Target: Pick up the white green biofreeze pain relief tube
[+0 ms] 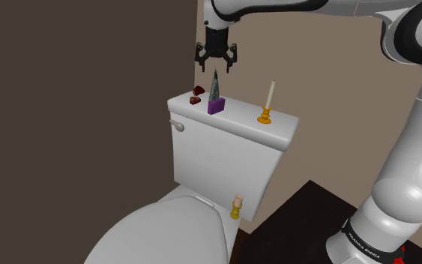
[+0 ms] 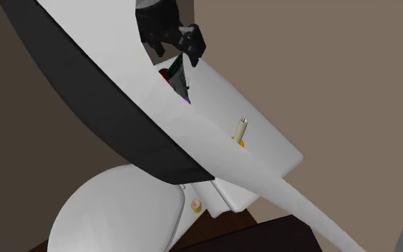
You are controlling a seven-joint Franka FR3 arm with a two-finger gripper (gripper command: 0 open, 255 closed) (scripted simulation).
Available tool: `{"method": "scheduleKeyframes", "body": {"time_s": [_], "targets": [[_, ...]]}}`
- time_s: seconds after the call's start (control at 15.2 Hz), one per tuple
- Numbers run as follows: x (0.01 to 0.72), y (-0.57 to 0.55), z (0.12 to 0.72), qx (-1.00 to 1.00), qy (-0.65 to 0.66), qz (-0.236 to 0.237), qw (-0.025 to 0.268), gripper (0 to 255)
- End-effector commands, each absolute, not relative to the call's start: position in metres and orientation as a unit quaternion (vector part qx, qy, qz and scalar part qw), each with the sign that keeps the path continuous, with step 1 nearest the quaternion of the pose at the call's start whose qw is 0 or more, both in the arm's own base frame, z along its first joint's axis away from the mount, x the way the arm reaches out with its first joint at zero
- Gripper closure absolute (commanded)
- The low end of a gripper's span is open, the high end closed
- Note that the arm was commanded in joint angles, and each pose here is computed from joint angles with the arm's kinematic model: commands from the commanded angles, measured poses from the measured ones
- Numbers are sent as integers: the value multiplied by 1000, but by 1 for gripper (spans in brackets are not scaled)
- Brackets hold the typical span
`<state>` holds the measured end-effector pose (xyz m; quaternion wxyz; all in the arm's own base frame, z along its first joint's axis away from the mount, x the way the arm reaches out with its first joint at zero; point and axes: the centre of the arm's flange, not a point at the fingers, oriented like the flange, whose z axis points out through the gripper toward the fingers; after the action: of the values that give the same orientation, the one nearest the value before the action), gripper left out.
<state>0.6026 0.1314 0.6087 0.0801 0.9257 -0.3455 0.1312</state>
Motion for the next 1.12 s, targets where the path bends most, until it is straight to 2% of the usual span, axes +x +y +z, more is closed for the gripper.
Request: {"method": "scheduleKeyframes", "body": {"time_s": [0.0,0.2,0.26,1.06], "targets": [[602,130,598,926,-346,131,80,0],[602,130,590,926,-346,131,80,0],[602,130,590,926,-346,131,80,255],[602,130,606,926,-346,131,80,255]]}}
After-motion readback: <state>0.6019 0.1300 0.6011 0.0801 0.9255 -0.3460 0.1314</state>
